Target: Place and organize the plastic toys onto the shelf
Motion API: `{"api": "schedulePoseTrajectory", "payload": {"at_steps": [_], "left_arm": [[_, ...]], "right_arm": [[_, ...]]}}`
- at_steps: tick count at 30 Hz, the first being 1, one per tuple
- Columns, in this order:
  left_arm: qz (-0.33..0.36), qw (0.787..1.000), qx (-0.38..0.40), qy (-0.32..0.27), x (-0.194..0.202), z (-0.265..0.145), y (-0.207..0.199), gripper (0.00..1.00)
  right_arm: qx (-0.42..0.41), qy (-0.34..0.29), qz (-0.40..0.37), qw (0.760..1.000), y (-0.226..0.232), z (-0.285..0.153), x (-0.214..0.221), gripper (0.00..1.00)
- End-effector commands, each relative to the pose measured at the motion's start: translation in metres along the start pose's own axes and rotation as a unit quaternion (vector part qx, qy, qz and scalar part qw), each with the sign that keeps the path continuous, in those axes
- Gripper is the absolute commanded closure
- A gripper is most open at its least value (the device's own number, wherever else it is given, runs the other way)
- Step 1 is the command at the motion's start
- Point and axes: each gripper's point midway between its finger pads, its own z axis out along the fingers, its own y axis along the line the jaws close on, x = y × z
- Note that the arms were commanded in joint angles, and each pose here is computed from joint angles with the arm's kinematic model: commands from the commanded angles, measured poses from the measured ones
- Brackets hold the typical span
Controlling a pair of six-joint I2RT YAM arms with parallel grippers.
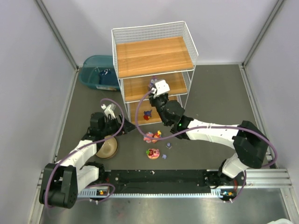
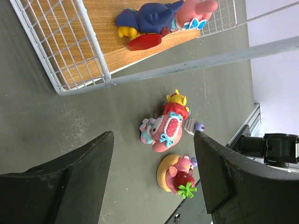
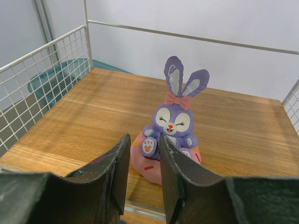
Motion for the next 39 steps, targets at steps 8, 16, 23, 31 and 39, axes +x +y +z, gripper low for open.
{"api": "schedulePoseTrajectory", "payload": {"at_steps": [8, 16, 23, 31, 39], "left_arm": [[0.027, 0.999, 0.025, -0.019, -0.013, 0.000, -0.012, 0.25], [0.026, 0.999, 0.025, -0.019, -0.013, 0.000, -0.013, 0.25], [0.027, 0.999, 0.025, -0.019, -0.013, 0.000, -0.012, 0.25], [0.026, 0.999, 0.025, -0.019, -0.014, 0.000, -0.013, 0.25], [0.027, 0.999, 0.024, -0.021, -0.014, 0.000, -0.013, 0.25]], "right_arm": [[-0.036, 0.029, -0.042, 0.998, 0.008, -0.014, 0.020, 0.69], [-0.035, 0.029, -0.046, 0.998, 0.005, -0.017, 0.022, 0.69], [-0.032, 0.026, -0.048, 0.998, 0.002, -0.018, 0.019, 0.67], [-0.020, 0.013, -0.037, 0.999, -0.006, -0.017, 0.007, 0.48], [-0.015, -0.002, -0.027, 1.000, -0.008, -0.010, -0.004, 0.44]]}}
